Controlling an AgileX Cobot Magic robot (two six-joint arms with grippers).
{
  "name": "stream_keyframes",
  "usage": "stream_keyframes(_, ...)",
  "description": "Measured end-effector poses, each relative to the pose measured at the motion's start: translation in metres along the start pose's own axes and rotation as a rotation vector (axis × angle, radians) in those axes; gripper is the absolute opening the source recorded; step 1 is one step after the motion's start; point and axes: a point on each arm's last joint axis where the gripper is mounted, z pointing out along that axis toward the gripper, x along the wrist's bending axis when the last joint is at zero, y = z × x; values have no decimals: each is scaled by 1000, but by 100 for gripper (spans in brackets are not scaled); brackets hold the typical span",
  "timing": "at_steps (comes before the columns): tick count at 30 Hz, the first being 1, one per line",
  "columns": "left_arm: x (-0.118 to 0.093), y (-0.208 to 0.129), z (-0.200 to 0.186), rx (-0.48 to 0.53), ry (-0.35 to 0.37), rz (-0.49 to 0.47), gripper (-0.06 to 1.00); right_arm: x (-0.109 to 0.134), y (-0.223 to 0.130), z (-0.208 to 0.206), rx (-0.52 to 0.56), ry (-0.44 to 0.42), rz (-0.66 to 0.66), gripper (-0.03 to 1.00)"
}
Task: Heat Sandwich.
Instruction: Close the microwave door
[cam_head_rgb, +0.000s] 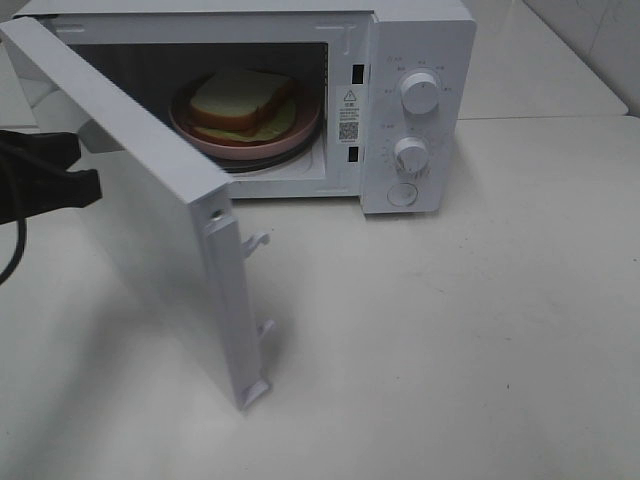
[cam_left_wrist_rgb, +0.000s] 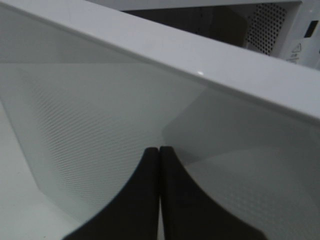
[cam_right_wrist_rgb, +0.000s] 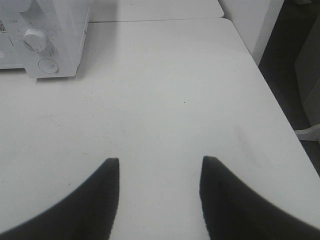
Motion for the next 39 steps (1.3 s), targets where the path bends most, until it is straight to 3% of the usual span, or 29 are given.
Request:
stream_keyframes(10,-35,6,32,13,-16,68,0,0,0,0,0,0,0,51)
stream_keyframes(19,-77,17,60,14,68,179,0,0,0,0,0,0,0,51)
stream_keyframes(24,-103,20,73,30,111,320,0,0,0,0,0,-1,0,51)
stream_keyframes(25,-113,19,79,39,118,399,0,0,0,0,0,-1,0,51)
stream_keyframes(28,-122,19,85,44,127,472,0,0,0,0,0,-1,0,51)
stream_keyframes(29,-130,18,91,47,137,555,0,0,0,0,0,-1,0,51)
stream_keyframes(32,-139,18,103,55,159,677,0,0,0,0,0,-1,0,51)
stream_keyframes(39,-147,19,120,69,179,859,0,0,0,0,0,-1,0,51)
